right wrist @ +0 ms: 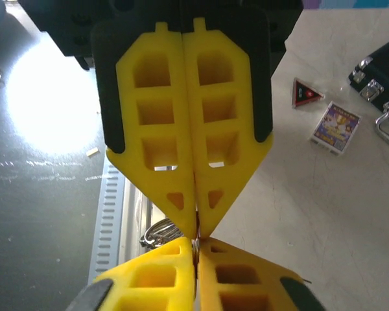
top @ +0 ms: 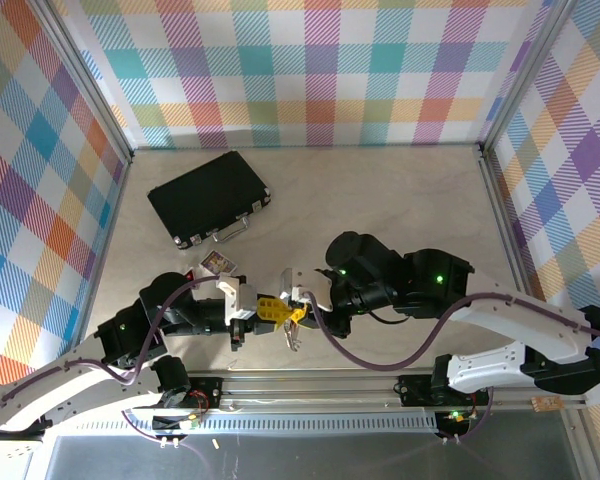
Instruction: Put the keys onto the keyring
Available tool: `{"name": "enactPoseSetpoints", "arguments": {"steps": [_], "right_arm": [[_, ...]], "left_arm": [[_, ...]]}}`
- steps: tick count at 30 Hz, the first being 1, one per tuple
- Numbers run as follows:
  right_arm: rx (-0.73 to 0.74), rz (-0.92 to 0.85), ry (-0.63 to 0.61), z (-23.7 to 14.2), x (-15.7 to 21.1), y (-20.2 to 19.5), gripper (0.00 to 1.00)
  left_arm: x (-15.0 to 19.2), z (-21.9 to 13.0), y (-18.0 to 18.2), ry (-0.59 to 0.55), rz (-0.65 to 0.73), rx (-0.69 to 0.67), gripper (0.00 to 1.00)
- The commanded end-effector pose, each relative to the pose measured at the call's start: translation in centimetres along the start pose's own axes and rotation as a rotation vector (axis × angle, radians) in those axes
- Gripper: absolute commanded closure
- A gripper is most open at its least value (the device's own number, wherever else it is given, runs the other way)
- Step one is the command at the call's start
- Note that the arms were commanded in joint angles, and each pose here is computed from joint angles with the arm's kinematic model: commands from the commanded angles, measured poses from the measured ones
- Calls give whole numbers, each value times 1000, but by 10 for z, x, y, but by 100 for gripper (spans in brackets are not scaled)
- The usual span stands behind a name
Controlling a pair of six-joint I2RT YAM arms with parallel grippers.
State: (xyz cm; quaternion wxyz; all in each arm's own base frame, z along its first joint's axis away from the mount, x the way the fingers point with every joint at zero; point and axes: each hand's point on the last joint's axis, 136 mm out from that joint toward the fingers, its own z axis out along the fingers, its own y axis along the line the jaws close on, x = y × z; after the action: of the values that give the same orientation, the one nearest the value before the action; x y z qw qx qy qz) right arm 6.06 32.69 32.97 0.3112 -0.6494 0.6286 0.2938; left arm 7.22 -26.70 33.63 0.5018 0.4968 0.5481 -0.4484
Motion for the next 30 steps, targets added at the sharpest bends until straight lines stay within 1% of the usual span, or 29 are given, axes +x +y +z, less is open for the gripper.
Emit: {"name": "enactPoseSetpoints", "arguments": {"steps": [1,4,6,12,16,21,26,30], "right_arm": [[-46,-9,-142,-19,-27,13,84],[-46,1,-176,-24,-30,14,79],[-43,7,-194,-26,-32,15,78],[-33,10,-232,-32,-35,15,79],[-29,10,-214,-28,-33,13,77],[2,23,-173,-20,-25,6,71],[31,29,-168,-21,-20,3,72],[39,31,-168,-19,-17,2,79]], "left_arm": [[-32,-2,-6,-142,-2,30,100],[-43,-6,-11,-203,-8,59,100],[-45,-7,-13,-221,-8,69,100],[-46,-10,-15,-258,-16,75,100],[-46,-10,-15,-262,-17,77,100],[-43,-6,-14,-252,-15,79,100],[-42,-4,-14,-250,-8,80,100],[-39,-2,-13,-244,-6,82,100]]}}
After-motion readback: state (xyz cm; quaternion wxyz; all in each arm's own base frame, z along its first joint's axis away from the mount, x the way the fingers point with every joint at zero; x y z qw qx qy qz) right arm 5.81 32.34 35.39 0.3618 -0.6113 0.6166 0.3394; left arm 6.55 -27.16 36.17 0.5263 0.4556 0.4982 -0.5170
